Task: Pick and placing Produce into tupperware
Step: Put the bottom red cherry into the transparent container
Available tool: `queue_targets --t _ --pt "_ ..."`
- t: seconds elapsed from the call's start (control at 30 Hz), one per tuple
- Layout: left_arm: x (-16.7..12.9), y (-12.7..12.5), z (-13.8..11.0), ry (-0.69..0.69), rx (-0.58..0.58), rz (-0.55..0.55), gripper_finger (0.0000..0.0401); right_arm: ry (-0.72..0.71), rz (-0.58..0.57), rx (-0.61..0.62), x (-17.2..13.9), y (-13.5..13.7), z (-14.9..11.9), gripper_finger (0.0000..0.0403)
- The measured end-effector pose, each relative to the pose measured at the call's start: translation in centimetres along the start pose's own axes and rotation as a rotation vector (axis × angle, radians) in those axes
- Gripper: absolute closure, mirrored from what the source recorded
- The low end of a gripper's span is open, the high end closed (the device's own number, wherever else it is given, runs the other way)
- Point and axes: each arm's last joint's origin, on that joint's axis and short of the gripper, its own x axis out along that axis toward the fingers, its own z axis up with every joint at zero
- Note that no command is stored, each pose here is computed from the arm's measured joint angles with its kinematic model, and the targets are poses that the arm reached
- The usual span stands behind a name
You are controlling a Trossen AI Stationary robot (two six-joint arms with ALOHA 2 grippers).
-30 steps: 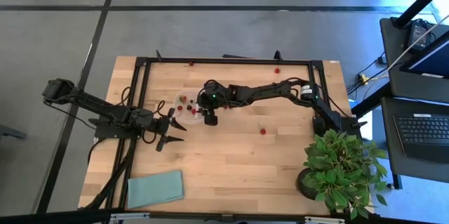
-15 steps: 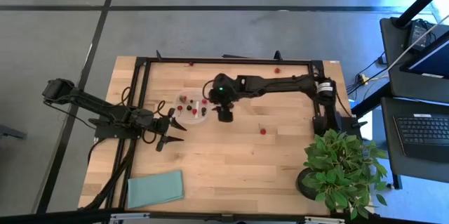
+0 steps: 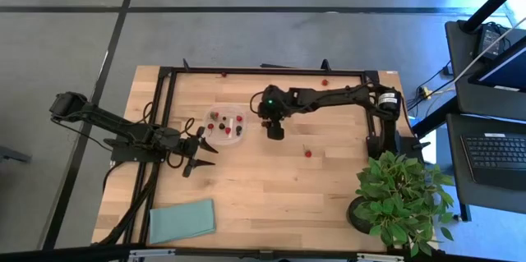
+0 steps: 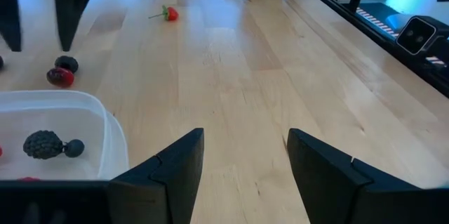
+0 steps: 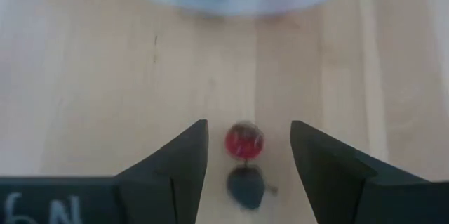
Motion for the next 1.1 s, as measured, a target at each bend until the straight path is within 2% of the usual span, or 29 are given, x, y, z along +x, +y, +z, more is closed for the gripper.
queue_targets --t 0.13,0.77,0.87,1.1 --pt "0.0 0.0 0.0 0.000 -0.005 0.000 0.0202 -0.065 -0.022 -0.003 0.5 -0.2 -0.4 0.0199" --pt "0.0 0.0 0.0 0.000 -0.006 0.000 0.0202 -0.038 -0.020 0.002 2.9 0.0 -2.5 0.0199" --pt "0.0 0.0 0.0 0.000 -0.006 0.000 0.0202 -0.024 -0.058 0.003 2.9 0.0 -2.6 0.0210" --pt "0.0 0.0 0.0 0.000 -0.006 0.000 0.0202 0.000 -0.050 0.000 2.9 0.3 -2.7 0.0255"
